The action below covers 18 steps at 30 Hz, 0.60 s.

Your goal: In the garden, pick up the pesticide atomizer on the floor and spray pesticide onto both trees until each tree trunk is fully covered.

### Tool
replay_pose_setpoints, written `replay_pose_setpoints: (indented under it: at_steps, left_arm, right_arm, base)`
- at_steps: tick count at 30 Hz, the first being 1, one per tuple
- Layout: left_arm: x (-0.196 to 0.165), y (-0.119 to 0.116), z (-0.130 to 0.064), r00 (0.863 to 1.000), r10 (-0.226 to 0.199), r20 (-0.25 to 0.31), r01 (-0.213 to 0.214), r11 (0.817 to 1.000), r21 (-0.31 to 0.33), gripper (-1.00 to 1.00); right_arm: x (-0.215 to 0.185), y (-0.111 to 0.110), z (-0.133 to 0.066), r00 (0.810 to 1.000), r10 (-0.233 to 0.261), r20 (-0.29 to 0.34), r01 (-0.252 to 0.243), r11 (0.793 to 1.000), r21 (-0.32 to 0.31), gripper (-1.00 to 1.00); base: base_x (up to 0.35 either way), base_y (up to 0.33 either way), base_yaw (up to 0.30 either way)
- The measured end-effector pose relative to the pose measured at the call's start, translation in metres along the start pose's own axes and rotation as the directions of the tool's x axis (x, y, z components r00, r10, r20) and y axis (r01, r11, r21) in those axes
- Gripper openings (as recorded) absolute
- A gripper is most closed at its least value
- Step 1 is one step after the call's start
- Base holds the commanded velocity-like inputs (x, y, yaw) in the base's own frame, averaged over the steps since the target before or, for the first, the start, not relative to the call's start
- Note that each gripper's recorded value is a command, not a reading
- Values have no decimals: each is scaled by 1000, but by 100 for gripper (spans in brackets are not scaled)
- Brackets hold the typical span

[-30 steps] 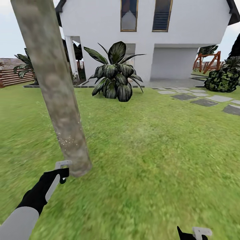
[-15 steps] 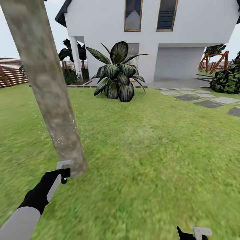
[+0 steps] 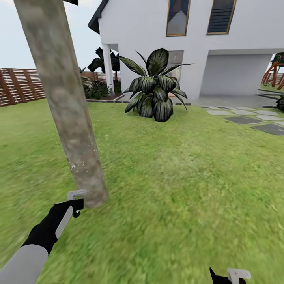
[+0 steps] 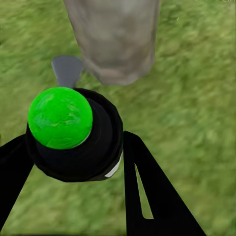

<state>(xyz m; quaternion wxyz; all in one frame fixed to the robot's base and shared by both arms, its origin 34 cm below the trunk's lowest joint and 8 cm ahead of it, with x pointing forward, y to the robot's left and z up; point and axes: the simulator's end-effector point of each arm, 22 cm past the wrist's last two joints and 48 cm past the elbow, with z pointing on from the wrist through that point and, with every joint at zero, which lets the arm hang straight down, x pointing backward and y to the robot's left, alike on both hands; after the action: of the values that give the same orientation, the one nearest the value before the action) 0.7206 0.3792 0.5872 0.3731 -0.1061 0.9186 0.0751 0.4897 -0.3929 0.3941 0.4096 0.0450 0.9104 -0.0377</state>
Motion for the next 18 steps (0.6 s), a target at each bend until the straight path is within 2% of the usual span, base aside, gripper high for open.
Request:
replay_pose_setpoints:
  at_steps: [5, 9, 16, 18]
  left_arm:
    - [10, -2, 3, 1000, -6, -21, 6, 1000, 4, -100]
    - [2, -5, 5, 999, -27, 34, 26, 1000, 14, -100]
    - [-13, -39, 1, 997, -46, 60, 42, 997, 59, -100]
    - [-27, -45, -3, 995, -49, 81, 44, 997, 70, -100]
  right_arm:
    - [0, 0, 0, 1000, 0, 0, 0, 1000, 0, 100]
    - [0, 0, 0, 1000, 0, 0, 0, 1000, 0, 100]
    - [0, 0, 0, 1000, 0, 0, 0, 1000, 0, 100]
    - [0, 0, 0, 1000, 0, -1, 0, 1000, 0, 100]
  base:
    - [40, -44, 218]
    - [1, -1, 18]
    - [0, 0, 1]
    - [0, 0, 0]
